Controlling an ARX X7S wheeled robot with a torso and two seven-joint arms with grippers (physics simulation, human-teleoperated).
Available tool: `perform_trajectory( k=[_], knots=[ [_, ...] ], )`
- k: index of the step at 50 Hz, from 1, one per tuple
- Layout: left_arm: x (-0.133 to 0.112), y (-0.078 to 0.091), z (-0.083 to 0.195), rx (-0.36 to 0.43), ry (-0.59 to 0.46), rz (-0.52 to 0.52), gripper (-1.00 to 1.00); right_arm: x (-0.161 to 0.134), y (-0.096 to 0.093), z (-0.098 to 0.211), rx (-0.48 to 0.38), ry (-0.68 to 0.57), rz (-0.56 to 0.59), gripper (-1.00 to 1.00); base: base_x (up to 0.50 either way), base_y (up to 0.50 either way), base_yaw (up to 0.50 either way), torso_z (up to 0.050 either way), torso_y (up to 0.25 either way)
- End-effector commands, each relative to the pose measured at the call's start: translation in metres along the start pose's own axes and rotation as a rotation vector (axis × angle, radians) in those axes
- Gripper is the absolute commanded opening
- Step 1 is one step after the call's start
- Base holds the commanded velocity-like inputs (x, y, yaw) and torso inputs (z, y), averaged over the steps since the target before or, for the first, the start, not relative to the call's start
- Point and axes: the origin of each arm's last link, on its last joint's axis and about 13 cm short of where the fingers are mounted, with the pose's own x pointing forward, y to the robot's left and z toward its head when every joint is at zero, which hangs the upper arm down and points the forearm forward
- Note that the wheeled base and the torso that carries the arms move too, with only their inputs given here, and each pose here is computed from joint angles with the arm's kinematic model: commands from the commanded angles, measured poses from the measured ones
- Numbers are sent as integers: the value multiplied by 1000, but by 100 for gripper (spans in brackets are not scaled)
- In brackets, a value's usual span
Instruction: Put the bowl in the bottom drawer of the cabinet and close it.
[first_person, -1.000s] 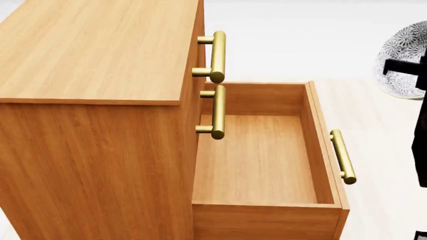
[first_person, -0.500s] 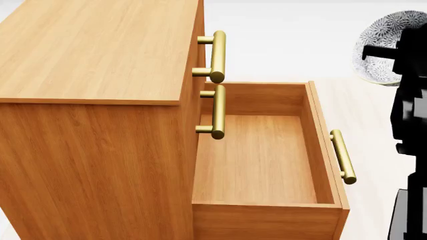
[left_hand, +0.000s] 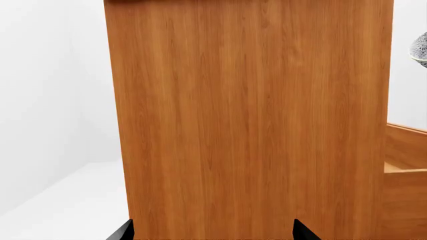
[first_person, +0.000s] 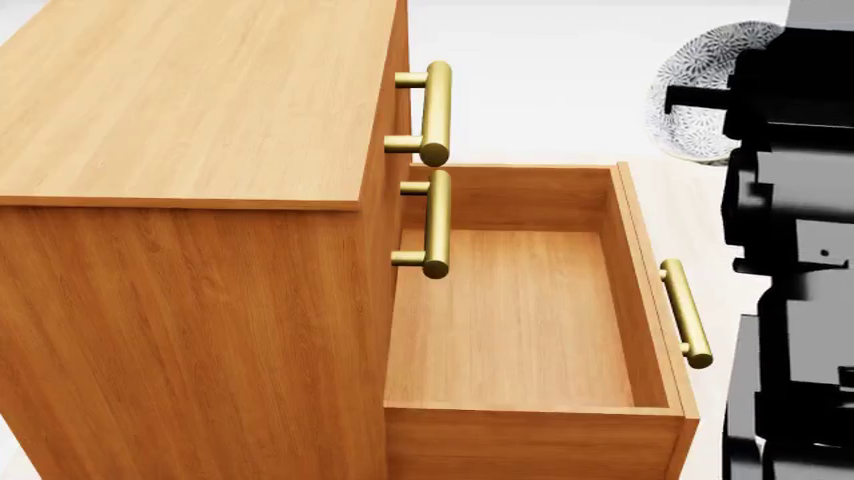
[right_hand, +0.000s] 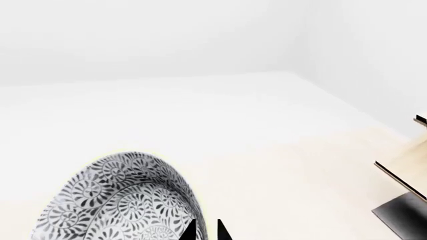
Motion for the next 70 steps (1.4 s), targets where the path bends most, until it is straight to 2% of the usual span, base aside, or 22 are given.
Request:
perform_trajectory(
  k=[1, 6, 23, 27, 30, 33, 46, 49, 61, 70],
  knots=[
    [-1, 0, -5, -1, 1, -1, 100, -3, 12, 4, -26, -12, 40, -100, 0, 0, 0, 0, 0],
    [0, 0, 3, -2, 1, -1, 100, -3, 16, 3, -40, -6, 43, -100, 0, 0, 0, 0, 0],
    [0, 0, -5, -6, 0, 0, 100, -5, 35, -9, -69, 12, 87, -100, 0, 0, 0, 0, 1],
    [1, 0, 2, -5, 0, -1, 100, -5, 37, -14, -78, 19, 94, -100, 0, 0, 0, 0, 0],
    [0, 0, -5, -4, 0, -1, 100, -5, 39, -16, -83, 21, 101, -100, 0, 0, 0, 0, 0],
    [1, 0, 2, -4, 0, -1, 100, -5, 40, -18, -90, 25, 114, -100, 0, 0, 0, 0, 0],
    [1, 0, -5, -3, 1, 0, 100, -5, 46, -26, -122, 31, 161, -100, 0, 0, 0, 0, 1],
    [1, 0, 1, -3, 0, 0, 100, -5, 47, -27, -125, 30, 167, -100, 0, 0, 0, 0, 0],
    [1, 0, -7, -5, 0, 1, 100, -6, 52, -31, -118, 41, 185, -100, 0, 0, 0, 0, 0],
    [0, 0, -7, -4, -1, 1, 100, -7, 55, -35, -71, 72, 221, -100, 0, 0, 0, 0, 1]
  ],
)
